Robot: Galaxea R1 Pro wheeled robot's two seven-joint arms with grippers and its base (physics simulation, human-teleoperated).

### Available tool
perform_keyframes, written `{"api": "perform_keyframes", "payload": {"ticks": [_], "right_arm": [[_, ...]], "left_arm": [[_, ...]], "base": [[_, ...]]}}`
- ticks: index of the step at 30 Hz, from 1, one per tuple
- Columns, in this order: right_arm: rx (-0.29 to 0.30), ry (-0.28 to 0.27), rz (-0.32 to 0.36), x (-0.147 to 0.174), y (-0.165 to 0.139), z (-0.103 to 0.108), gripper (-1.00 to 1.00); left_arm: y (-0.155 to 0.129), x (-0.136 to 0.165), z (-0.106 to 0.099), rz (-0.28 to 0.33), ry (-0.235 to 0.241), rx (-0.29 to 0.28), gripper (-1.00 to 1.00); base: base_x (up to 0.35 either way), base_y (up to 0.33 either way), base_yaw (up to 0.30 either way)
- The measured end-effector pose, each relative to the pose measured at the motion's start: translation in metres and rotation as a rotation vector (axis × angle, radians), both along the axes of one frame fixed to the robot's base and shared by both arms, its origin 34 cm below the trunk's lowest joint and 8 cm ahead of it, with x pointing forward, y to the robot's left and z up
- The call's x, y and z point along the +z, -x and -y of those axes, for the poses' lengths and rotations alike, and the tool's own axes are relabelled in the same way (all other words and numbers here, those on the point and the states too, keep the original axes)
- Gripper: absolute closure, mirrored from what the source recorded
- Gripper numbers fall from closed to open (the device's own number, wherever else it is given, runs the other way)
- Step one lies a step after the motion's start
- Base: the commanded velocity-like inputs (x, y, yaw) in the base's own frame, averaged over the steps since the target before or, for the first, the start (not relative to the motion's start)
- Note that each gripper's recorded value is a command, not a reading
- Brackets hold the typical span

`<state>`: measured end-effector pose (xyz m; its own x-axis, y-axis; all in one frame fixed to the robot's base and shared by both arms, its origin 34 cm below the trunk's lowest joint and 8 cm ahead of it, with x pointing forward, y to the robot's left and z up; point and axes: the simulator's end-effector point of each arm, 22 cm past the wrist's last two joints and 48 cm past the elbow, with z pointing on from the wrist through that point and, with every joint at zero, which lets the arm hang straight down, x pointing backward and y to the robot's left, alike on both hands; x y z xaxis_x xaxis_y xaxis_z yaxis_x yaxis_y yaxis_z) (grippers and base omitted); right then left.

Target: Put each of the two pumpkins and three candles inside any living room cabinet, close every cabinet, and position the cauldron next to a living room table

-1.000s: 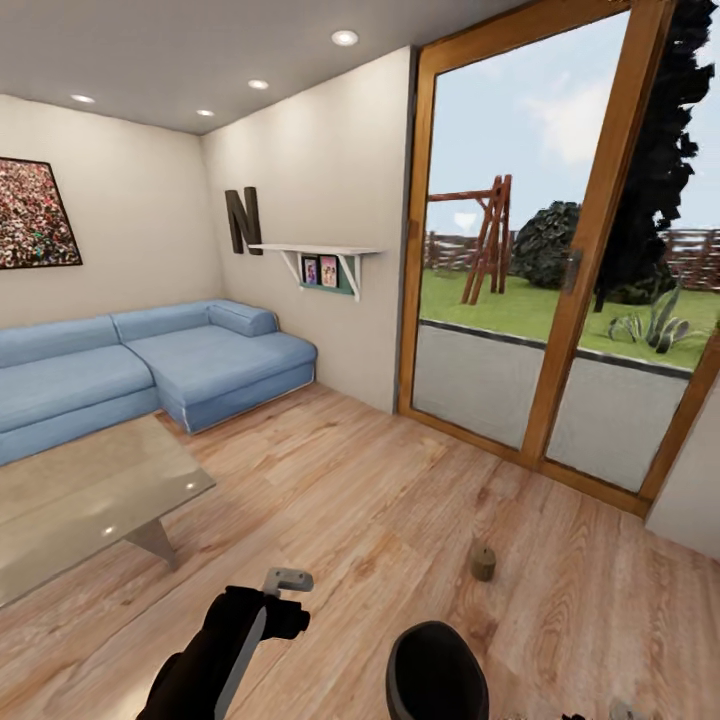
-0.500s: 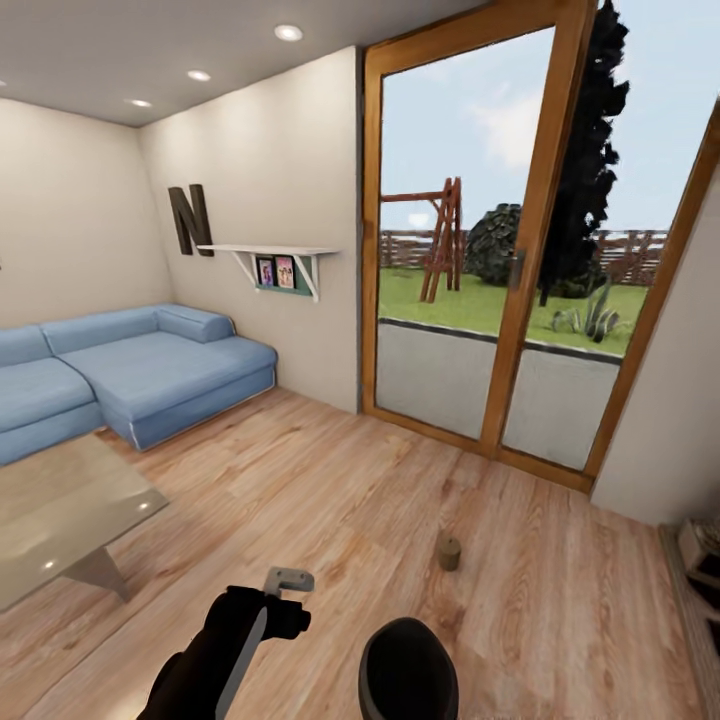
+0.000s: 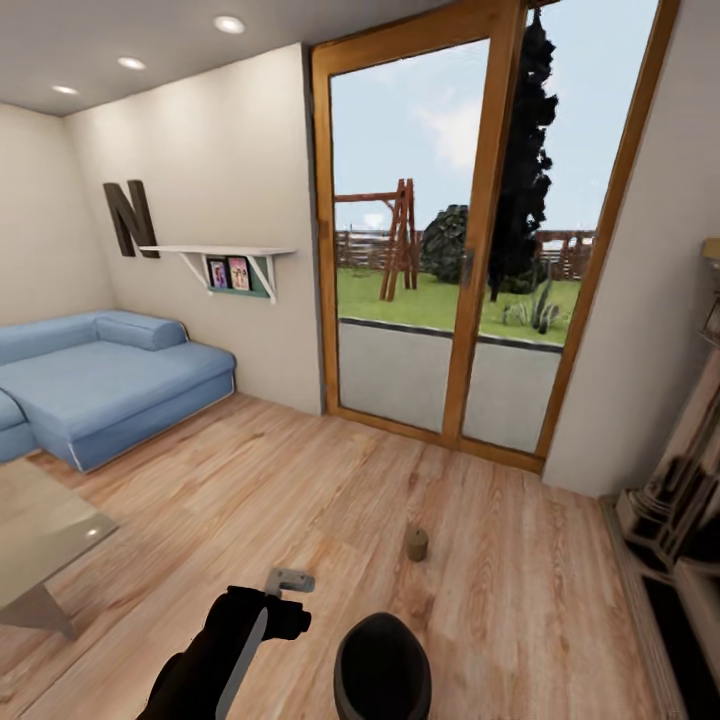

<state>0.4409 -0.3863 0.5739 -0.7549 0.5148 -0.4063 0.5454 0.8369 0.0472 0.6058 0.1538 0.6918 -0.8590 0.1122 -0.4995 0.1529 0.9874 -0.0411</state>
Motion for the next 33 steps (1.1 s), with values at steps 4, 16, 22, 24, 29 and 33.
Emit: {"api": "perform_keyframes", "payload": {"ticks": [4,16,22,24,29,33], "right_arm": [[-0.001,-0.002,0.001,0.0000,-0.0001,0.0000,-1.00],[0.003,0.001,-0.001,-0.0005,0.0003,0.0000,-1.00],[0.002,0.001,-0.002,-0.0012,0.0008,0.0000,-1.00],[-0.001,0.004,0.004,-0.0006,-0.0003,0.0008,-1.00],[-0.010,0.011,0.022,0.0008,-0.0035,0.0027,-1.00],[-0.013,0.012,0.023,0.0003,-0.0035,0.0031,-1.00]], "left_arm": [[0.0003,-0.0002,0.0000,0.000,0.000,0.000,-1.00],[0.0002,-0.0007,-0.0006,-0.001,-0.002,-0.001,-1.00],[0.0010,-0.0019,0.0014,-0.001,-0.006,-0.009,-1.00],[0.0011,-0.0016,0.0032,0.001,-0.011,-0.017,-1.00],[0.0015,-0.0023,0.0045,0.001,-0.016,-0.026,-1.00],[0.0018,-0.0033,0.0049,-0.001,-0.016,-0.027,-1.00]], "base": [[0.000,0.003,-0.279],[0.085,0.210,-0.267],[0.195,0.227,-0.066],[0.255,0.185,-0.062],[0.158,0.132,-0.192],[0.023,0.023,-0.250]]}}
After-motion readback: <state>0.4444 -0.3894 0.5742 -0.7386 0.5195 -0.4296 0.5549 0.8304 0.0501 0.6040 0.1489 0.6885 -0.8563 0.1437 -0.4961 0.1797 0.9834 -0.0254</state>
